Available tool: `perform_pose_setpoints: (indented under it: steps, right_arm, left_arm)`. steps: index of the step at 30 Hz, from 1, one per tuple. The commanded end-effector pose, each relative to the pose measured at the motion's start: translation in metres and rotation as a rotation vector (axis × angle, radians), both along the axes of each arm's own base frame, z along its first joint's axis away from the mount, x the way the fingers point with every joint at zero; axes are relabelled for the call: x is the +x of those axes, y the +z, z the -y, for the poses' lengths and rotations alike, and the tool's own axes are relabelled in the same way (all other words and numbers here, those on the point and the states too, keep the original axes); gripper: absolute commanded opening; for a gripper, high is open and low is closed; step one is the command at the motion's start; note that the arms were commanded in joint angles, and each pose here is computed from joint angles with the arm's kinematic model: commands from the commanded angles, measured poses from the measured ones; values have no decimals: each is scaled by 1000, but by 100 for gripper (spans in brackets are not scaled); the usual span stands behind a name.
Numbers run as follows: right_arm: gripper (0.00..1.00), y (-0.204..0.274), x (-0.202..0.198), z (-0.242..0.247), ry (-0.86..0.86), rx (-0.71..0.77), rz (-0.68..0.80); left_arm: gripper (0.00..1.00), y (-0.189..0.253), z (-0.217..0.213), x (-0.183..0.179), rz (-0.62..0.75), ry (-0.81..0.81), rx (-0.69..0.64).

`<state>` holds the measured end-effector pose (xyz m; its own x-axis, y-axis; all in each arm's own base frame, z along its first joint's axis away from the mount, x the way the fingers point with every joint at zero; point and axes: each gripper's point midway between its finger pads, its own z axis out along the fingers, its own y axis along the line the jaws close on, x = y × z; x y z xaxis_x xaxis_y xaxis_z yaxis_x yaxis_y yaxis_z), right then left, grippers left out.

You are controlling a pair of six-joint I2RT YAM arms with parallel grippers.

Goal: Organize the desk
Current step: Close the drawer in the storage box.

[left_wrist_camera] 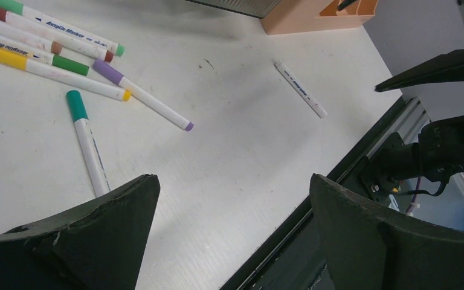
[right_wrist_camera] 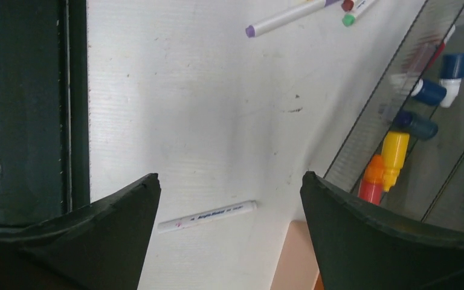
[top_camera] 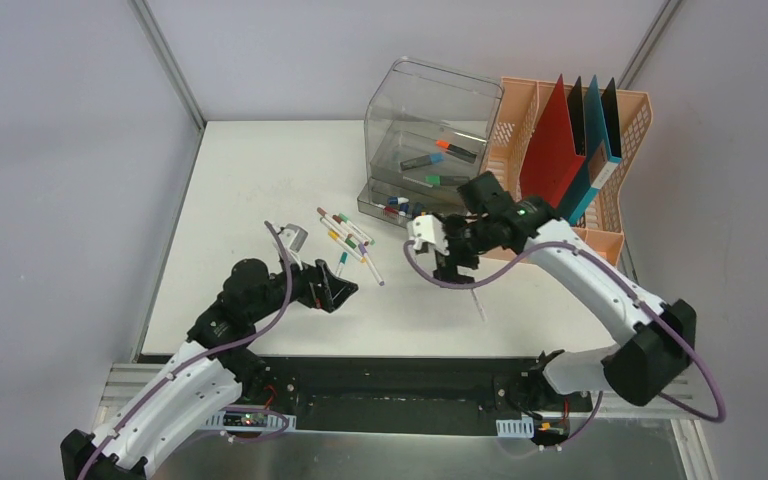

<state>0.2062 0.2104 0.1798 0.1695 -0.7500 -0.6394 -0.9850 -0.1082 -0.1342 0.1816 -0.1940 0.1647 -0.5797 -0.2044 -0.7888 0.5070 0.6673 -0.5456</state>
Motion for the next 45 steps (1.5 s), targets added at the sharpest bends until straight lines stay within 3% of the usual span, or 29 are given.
perform_pose_setpoints:
  steps: [1,6,11,17,24,28,30,35,39,45]
  right_arm:
    - [83,-5,33,-26,-57,-102,106]
    - [49,-18,63,-58,-171,-123,120]
    - [2,-38,87,-76,-269,-145,145]
    - [0,-66,114,-82,-375,-194,195]
    - [0,-73,167,-64,-608,-245,421]
    - [0,-78,180,-73,-633,-173,457]
    - [44,-67,196,-46,-689,-277,599]
    - [79,-67,200,-36,-699,-303,616]
    - [92,-70,201,-32,-700,-317,615]
    - [94,-73,197,-30,-696,-315,579]
  left_arm:
    - [99,4,-7,-2,7,30,-15]
    - [99,-3,-14,-7,-13,59,-8]
    - [99,-4,-24,-8,-6,106,-2]
    - [99,1,-32,-8,12,147,-1]
    - [99,-1,-37,-7,10,174,9]
    - [99,-1,-38,-6,11,178,9]
    - [99,-1,-38,-7,10,179,11]
    - [99,-2,-38,-7,8,177,11]
    - [99,-2,-38,-7,7,176,11]
    - [99,-3,-38,-7,5,177,11]
